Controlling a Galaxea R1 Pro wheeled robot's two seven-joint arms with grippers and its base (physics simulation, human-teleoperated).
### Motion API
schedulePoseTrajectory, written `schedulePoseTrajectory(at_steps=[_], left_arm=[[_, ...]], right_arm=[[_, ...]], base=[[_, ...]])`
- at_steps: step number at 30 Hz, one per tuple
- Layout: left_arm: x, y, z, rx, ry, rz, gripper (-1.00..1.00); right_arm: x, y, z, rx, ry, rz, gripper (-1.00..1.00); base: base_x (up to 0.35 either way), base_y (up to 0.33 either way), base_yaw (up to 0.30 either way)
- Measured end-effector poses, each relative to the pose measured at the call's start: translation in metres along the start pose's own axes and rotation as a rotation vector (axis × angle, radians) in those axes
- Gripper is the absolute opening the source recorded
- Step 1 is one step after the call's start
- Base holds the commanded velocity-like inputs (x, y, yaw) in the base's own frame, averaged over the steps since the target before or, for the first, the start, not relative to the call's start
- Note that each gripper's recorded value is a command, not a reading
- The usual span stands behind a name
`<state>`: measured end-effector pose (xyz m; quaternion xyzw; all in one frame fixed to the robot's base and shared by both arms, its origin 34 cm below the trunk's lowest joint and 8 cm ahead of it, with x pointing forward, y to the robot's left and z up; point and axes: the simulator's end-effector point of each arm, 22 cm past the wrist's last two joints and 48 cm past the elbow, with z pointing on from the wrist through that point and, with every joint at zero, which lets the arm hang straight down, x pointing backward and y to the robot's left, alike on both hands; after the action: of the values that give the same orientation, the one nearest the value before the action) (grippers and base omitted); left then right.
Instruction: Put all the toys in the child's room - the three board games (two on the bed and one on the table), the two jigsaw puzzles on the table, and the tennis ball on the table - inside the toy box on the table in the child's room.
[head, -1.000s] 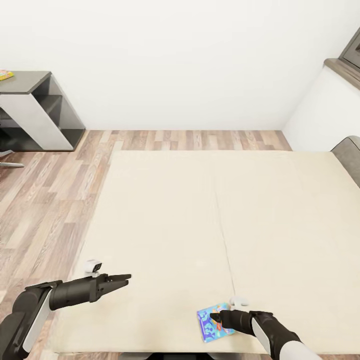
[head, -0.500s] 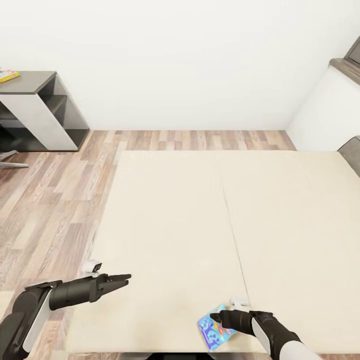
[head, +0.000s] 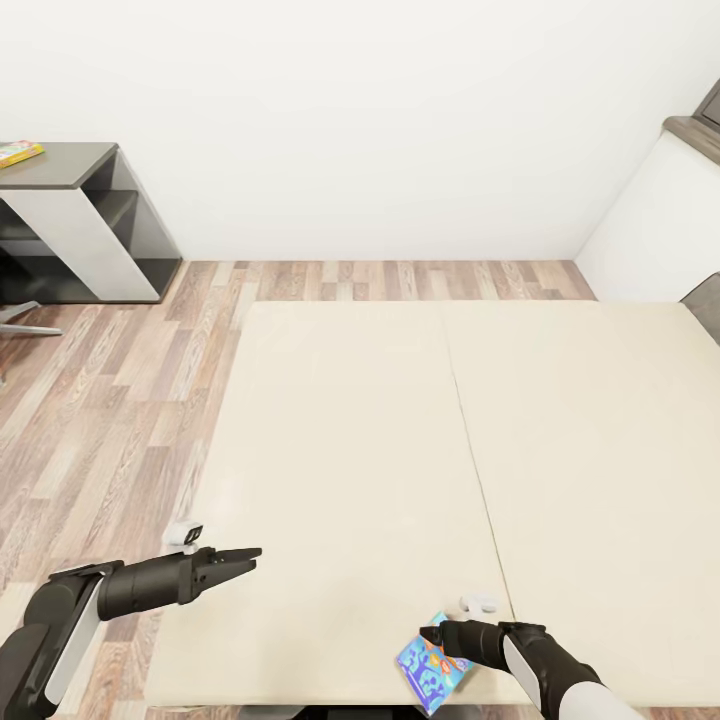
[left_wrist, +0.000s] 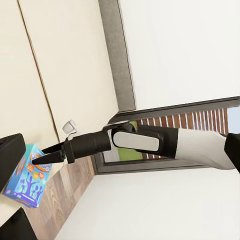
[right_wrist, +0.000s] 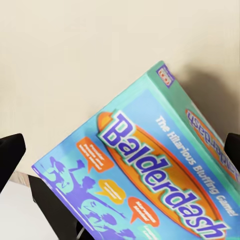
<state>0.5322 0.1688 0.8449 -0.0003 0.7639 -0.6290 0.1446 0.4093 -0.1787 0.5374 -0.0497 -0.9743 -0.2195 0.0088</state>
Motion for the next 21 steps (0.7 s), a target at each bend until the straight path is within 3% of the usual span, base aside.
schedulePoseTrajectory(at_steps=[21], left_arm=[[-0.0006, -0.0003, -0.0005, 0.001, -0.002, 0.000, 1.00]], right_arm=[[0.0068, -0.0042, -0.0016, 0.006, 0.032, 0.015, 1.00]], base=[[0.000, 0.000, 0.000]])
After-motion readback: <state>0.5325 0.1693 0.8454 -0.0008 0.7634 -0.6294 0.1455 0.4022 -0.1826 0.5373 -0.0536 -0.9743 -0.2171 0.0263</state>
